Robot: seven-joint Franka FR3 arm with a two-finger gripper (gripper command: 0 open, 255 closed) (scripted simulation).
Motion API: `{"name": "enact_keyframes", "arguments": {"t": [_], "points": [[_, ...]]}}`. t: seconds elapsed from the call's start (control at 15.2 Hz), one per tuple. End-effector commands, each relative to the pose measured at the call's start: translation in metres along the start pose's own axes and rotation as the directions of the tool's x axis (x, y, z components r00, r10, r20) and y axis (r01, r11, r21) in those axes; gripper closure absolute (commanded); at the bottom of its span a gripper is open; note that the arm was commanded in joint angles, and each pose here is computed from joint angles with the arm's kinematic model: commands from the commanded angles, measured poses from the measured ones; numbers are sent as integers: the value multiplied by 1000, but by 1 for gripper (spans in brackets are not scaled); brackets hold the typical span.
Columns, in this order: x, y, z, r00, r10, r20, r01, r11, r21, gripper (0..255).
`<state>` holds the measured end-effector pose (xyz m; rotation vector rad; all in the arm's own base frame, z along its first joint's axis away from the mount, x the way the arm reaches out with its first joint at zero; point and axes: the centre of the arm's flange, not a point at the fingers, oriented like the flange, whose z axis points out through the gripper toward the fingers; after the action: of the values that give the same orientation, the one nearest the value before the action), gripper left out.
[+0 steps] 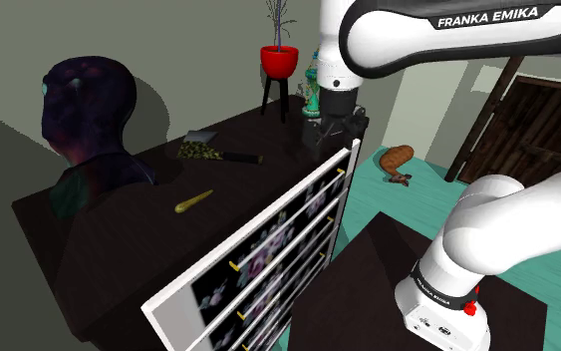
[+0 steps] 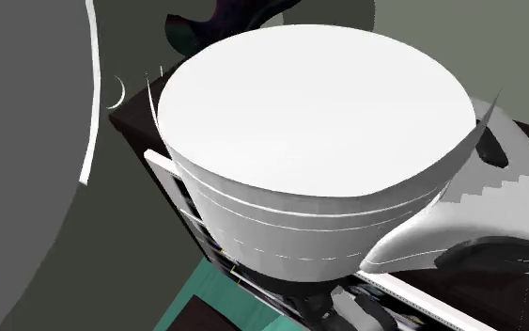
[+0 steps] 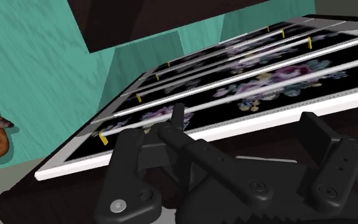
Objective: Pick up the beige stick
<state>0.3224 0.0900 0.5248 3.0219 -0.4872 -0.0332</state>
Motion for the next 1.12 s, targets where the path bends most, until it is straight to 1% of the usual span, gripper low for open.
{"name": "enact_keyframes", "arguments": {"t": [0.0, 0.13, 0.26, 0.4, 0.53, 0.66, 0.79, 0.92, 1.06], "points": [[-2, -26, 8, 997, 82, 7, -82, 997, 8, 0], [0, -51, 14, 988, 157, 13, -157, 987, 15, 0], [3, -75, 20, 973, 230, 20, -231, 973, 22, 0], [8, -99, 26, 953, 302, 27, -303, 953, 28, 0], [15, -123, 31, 927, 373, 34, -374, 927, 33, 0], [23, -146, 37, 897, 441, 42, -442, 896, 38, 0], [33, -168, 42, 861, 506, 50, -508, 860, 42, 0], [45, -190, 47, 820, 569, 59, -572, 819, 45, 0], [58, -211, 52, 775, 628, 68, -632, 774, 48, 0]]}}
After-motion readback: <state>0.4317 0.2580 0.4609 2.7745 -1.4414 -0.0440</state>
